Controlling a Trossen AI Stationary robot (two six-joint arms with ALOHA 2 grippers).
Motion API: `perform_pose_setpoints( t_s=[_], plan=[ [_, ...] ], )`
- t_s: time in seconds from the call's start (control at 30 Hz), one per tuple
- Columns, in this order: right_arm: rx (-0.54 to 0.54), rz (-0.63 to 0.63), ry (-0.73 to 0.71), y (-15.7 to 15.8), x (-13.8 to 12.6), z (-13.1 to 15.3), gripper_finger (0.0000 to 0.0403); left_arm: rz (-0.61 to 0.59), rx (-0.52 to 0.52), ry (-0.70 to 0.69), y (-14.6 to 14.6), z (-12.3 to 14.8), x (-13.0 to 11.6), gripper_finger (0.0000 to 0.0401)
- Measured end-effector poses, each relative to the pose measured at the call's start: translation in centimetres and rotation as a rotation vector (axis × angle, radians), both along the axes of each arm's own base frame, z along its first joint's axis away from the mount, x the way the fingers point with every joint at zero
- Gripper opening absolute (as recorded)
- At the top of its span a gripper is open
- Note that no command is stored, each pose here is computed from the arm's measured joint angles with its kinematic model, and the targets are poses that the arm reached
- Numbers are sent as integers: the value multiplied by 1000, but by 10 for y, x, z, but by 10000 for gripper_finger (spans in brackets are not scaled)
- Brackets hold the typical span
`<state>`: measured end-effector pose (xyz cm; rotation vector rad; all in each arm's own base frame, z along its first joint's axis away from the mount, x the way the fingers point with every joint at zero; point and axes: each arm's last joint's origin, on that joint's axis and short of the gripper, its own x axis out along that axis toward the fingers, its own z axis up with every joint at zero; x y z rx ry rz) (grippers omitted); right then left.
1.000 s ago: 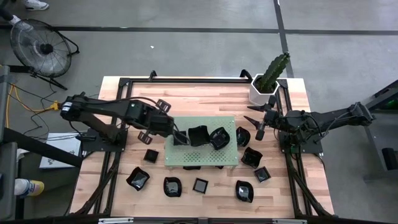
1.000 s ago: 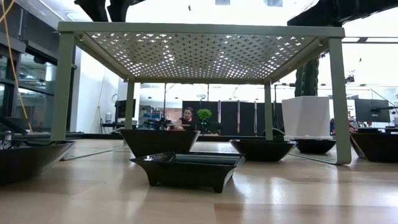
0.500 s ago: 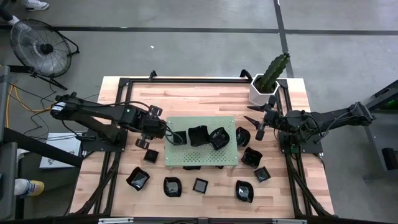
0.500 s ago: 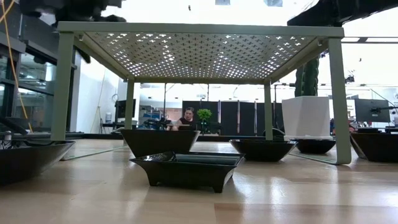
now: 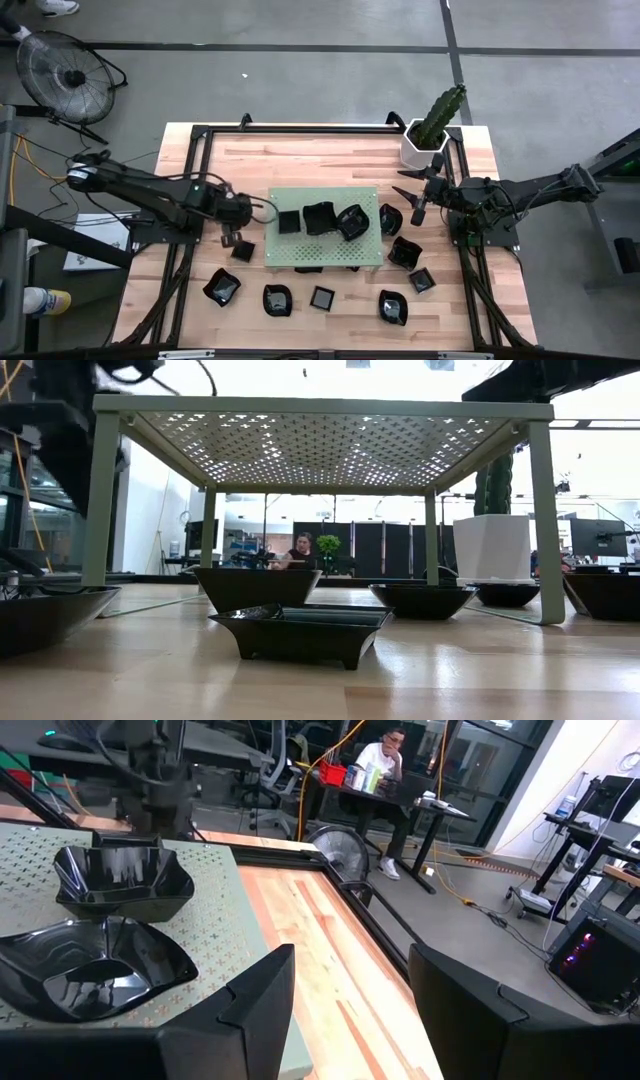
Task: Pick & Place Mini shaped plates
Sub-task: Stack the black square shaped plate on top of the black square shaped plate on the shelf
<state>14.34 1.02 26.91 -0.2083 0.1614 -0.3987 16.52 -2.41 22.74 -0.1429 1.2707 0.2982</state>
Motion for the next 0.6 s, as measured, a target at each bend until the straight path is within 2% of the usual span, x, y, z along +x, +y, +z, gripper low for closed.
perform_pose_setpoints(
  t_s=[0.13, 0.27, 0.6],
  plan=[
    [0, 0, 0, 0, 0, 0, 193, 80, -111, -32, -2, -18, -4, 131],
    [0, 0, 0, 0, 0, 0, 193, 167, -181, -4, -2, -29, -9, 131],
    [0, 0, 0, 0, 0, 0, 193, 430, -307, 51, -9, -35, -15, 131]
  ],
)
